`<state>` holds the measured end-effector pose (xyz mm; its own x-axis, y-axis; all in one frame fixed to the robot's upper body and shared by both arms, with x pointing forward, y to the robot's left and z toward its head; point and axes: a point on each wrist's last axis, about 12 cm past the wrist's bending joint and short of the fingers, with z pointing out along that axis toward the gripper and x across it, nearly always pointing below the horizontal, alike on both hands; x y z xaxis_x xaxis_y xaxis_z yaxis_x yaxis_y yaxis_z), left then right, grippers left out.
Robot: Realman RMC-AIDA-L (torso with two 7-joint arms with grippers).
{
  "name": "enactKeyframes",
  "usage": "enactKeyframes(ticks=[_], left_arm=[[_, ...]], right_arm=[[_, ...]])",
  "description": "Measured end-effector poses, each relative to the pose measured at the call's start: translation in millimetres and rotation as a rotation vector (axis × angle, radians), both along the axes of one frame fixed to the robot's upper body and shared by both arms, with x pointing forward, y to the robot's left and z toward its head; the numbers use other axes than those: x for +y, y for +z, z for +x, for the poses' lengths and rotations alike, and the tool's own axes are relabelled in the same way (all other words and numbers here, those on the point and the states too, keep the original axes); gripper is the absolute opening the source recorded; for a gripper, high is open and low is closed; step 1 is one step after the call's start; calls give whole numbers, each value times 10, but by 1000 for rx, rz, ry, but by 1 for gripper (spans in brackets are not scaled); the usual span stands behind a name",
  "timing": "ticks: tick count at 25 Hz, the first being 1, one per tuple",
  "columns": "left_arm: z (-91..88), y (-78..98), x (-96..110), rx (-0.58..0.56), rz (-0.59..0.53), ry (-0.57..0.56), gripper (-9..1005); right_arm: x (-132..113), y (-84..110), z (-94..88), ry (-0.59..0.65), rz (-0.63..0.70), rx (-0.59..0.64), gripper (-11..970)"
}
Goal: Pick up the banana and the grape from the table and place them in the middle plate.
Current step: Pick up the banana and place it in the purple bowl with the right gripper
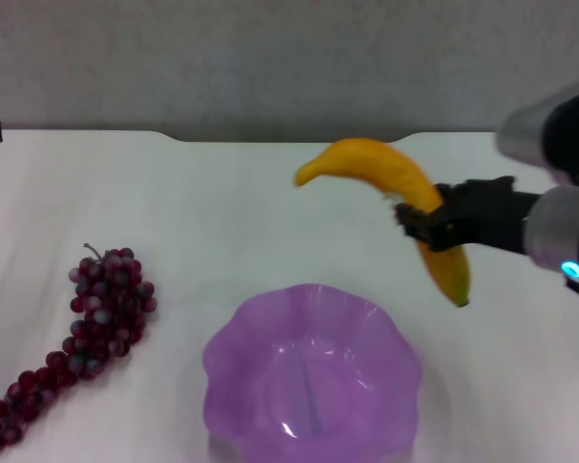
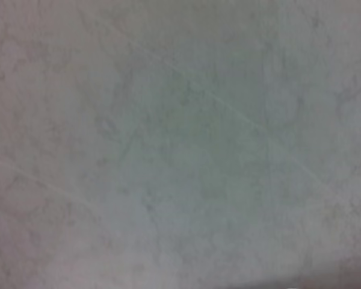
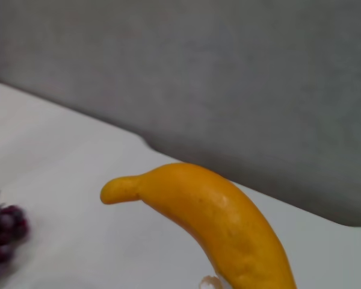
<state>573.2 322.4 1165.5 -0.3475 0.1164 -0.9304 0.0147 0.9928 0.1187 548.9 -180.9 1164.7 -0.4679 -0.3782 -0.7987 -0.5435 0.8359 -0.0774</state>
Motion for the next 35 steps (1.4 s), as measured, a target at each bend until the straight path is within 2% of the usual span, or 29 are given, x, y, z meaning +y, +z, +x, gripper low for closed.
enactKeyframes(ticks=[7,18,24,29,35], left_arm=[[7,7,-6,-2,0,-2,610],[14,16,1,4,-1,1,610],[27,48,-25,3,0,-7,610],[31,77,-46,4,3,-14,610],[36,84,-56,3,3,-17,610]], right_arm=[[250,-56,-101,99,-26,18,495],[306,-37,-201,223,-61,90,493],[229,-43,-167,237,-53,167,493],[167,-167,-89,224,-90,255,494],[220,-310,-2,240,-127,334,496]])
